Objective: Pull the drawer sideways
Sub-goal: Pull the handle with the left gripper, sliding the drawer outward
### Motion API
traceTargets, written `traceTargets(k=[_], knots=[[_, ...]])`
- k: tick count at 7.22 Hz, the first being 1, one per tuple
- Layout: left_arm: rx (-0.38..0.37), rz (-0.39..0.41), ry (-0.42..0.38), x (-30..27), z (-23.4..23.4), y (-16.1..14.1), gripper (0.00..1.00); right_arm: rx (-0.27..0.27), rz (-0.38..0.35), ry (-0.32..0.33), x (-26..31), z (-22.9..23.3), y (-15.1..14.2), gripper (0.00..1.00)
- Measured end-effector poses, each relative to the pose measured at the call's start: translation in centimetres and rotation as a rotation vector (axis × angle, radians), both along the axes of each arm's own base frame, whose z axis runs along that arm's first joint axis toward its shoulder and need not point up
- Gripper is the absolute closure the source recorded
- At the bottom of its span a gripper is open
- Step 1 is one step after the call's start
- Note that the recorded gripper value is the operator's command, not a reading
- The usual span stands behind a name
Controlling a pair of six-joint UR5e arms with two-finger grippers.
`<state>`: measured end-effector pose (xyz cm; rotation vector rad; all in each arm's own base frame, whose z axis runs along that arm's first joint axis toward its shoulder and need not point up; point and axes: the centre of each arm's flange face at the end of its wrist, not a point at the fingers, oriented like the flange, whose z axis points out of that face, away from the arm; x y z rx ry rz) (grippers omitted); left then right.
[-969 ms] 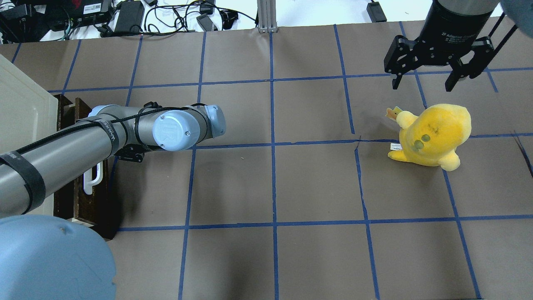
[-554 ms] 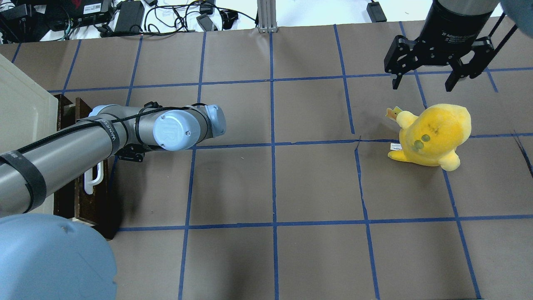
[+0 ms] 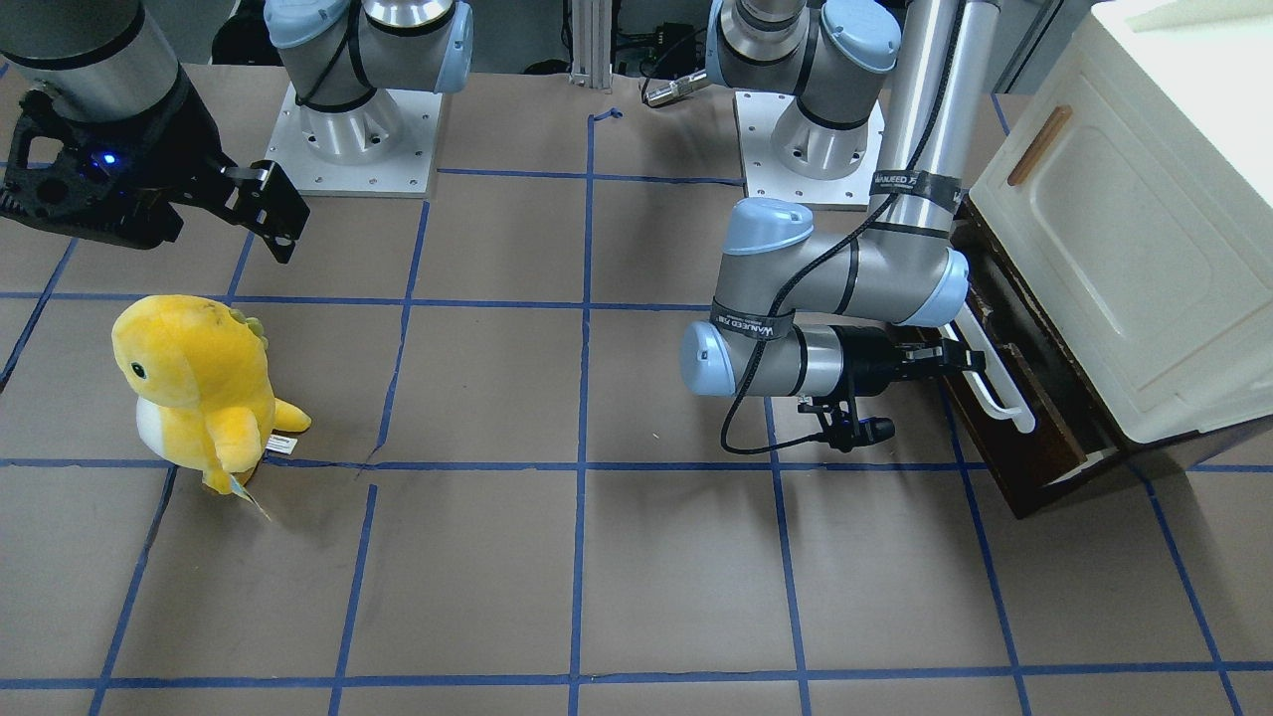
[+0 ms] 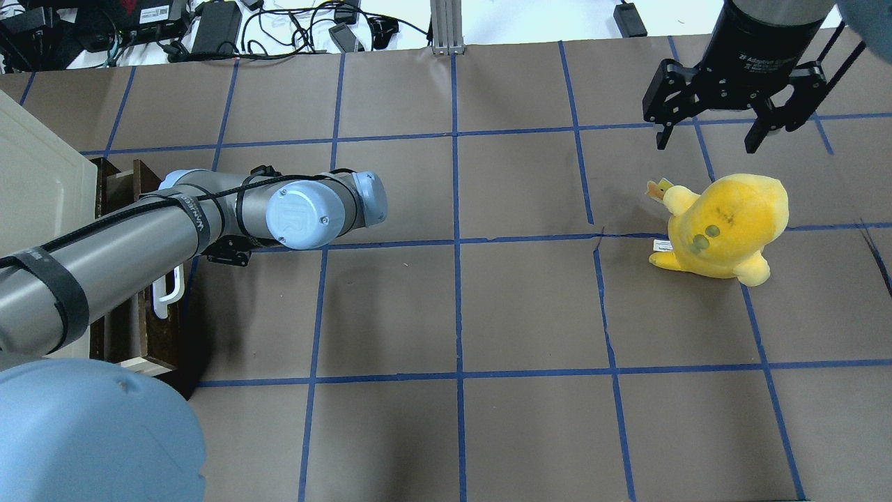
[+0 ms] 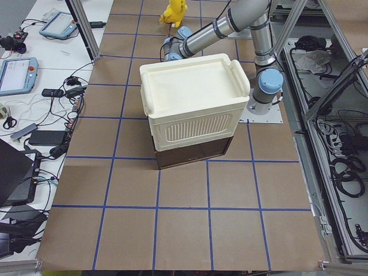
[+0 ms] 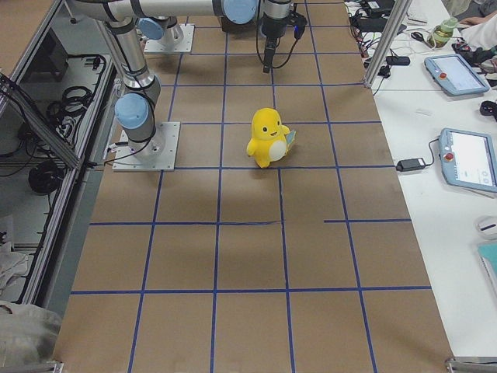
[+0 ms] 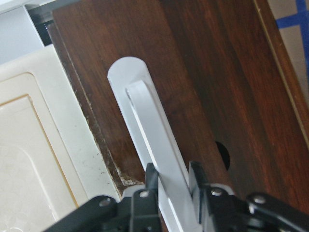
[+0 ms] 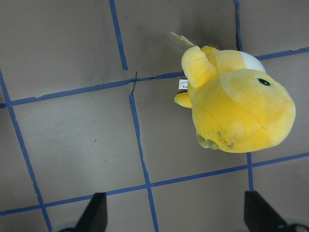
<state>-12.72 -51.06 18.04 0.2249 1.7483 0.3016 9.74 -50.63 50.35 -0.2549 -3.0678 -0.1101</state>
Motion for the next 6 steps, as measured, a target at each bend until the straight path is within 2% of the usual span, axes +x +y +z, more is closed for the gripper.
traceTargets(k=[6], knots=[[0.012,-0.039,-0.004,-1.8,0.0,0.7,0.85,0.001,-0.001,0.0,0.0,0.0,0.0,0.0]])
